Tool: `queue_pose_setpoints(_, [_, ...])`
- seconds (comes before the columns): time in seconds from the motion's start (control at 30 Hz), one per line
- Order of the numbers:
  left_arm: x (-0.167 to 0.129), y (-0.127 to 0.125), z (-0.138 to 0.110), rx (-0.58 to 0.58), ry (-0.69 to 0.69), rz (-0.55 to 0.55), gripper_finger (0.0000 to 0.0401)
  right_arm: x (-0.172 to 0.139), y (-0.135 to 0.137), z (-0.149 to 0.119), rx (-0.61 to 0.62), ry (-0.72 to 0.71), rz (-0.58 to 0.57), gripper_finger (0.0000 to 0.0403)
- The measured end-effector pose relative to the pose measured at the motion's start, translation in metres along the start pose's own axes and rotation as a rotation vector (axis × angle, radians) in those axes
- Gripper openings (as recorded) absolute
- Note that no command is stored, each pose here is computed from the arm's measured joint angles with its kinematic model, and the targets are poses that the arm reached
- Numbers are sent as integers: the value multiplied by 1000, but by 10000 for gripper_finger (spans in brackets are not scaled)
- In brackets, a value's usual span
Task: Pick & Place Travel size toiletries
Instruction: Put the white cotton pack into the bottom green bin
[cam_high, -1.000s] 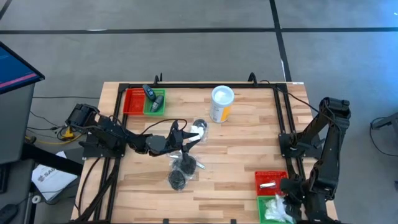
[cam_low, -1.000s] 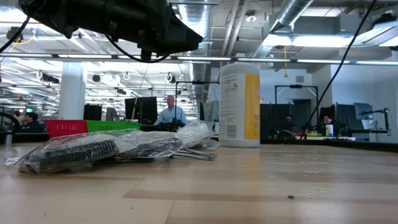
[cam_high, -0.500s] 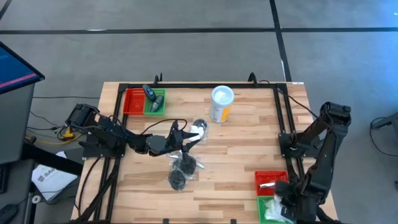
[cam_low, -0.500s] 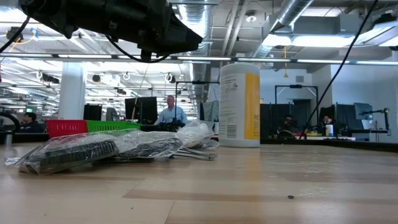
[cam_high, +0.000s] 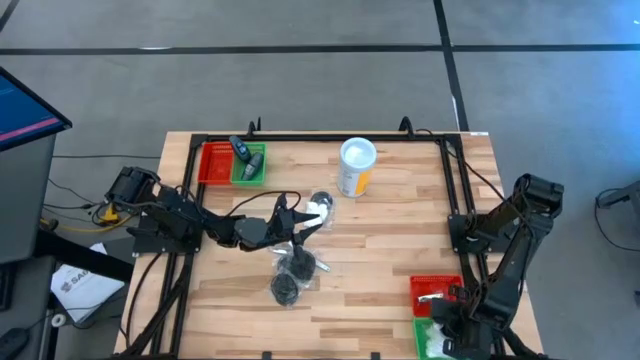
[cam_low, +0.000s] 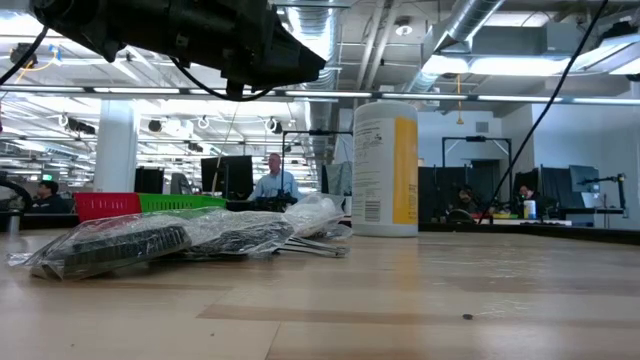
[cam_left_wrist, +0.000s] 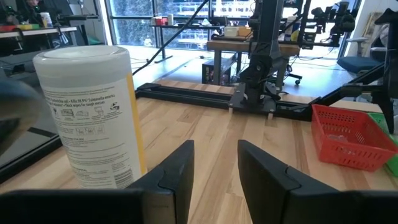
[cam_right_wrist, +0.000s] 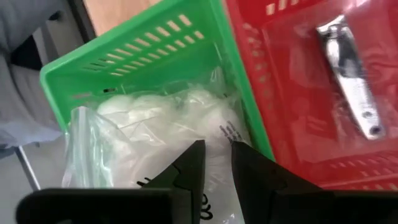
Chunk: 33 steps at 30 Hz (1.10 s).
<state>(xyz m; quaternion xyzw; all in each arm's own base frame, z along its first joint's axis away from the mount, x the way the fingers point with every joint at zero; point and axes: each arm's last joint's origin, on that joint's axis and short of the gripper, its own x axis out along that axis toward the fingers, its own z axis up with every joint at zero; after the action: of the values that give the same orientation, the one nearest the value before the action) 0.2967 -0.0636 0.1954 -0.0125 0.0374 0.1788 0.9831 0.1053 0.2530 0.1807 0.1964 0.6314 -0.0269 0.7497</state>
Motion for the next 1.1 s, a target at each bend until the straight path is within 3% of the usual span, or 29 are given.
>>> queue_pose_setpoints(0.43, [0, 0, 0, 3, 2, 0, 113, -8, -8, 4, 4, -12, -43, 71])
queue_pose_setpoints(0.67, [0, 0, 0, 4, 2, 0, 113, -31, -7, 12, 10, -28, 46, 71])
queue_pose_setpoints(0.9, [0, 0, 0, 4, 2, 0, 113, -59, -14, 18, 22, -146, 131, 71])
queue_pose_setpoints(1.1, [1, 2, 0, 17, 3, 6, 113, -67, -22, 31, -25, -265, 99, 71])
